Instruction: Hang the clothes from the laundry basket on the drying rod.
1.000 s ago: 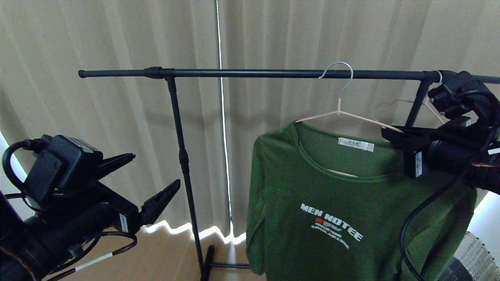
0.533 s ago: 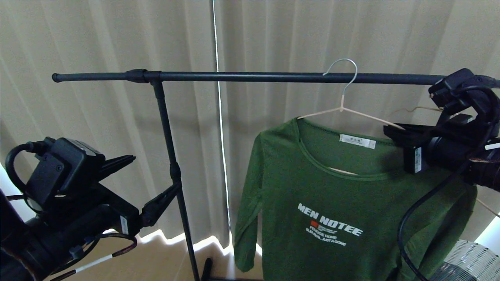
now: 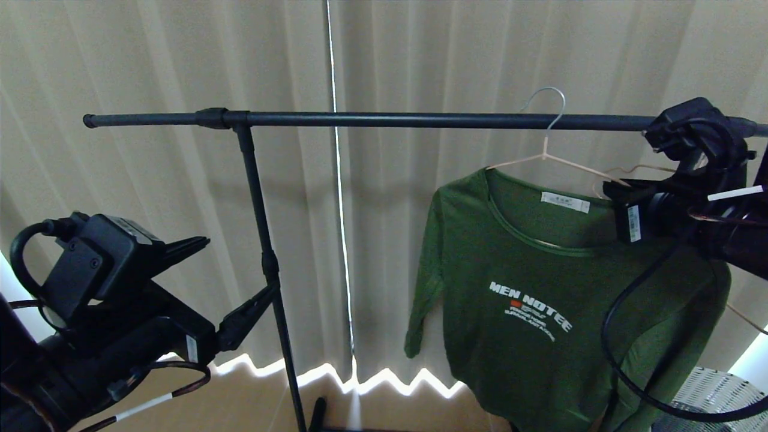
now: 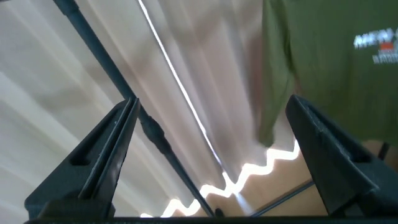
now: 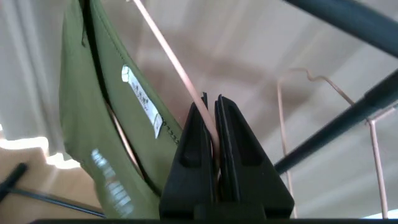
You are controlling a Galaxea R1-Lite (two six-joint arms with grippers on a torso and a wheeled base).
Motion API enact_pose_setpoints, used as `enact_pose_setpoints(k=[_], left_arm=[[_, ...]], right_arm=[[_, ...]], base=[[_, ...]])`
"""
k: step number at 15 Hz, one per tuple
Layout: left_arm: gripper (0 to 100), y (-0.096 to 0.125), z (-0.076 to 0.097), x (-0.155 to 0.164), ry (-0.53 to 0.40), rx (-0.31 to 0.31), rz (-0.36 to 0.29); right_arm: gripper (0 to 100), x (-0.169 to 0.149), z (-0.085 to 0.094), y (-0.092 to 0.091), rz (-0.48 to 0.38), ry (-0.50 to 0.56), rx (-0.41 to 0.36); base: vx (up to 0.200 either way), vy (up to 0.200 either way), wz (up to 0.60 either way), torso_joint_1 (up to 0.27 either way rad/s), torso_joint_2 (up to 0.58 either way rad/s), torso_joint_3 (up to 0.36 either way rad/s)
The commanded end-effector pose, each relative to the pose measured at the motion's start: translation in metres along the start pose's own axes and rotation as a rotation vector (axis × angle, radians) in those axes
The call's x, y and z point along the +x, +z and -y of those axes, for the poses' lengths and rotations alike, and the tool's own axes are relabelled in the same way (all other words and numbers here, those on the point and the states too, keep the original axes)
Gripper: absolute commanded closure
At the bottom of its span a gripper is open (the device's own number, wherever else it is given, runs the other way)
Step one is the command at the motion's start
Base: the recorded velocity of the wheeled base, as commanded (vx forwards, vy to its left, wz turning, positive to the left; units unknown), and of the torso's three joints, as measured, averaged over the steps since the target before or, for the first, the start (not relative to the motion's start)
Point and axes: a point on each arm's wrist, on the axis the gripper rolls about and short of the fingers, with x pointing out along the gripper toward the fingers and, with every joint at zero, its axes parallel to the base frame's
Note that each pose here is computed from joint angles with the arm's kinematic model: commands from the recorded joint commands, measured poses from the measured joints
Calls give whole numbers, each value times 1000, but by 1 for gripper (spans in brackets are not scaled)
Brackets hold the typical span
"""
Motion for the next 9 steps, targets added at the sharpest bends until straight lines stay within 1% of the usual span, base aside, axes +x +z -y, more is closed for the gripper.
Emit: enact_pose_setpoints(k=[1, 4, 6, 8, 9], left_arm=[[0, -1, 3, 0, -13, 1, -3], [0, 0, 4, 0, -18, 0, 1], [0, -1, 4, 1, -21, 1, -3], [0, -1, 4, 1, -21, 1, -3], [0, 1, 4, 1, -19, 0, 3]], right_arm=[[100, 21, -7, -4, -40, -1, -12], [100, 27, -12, -6, -53, 10, -20], [100, 32, -19, -7, -59, 29, -28], [100, 33, -21, -3, -50, 33, -27], [100, 36, -24, 3, -32, 39, -24]], base=[[0, 0, 0, 0, 0, 0], [0, 0, 0, 0, 0, 0], [0, 0, 0, 0, 0, 0], [0, 0, 0, 0, 0, 0], [0, 0, 0, 0, 0, 0]])
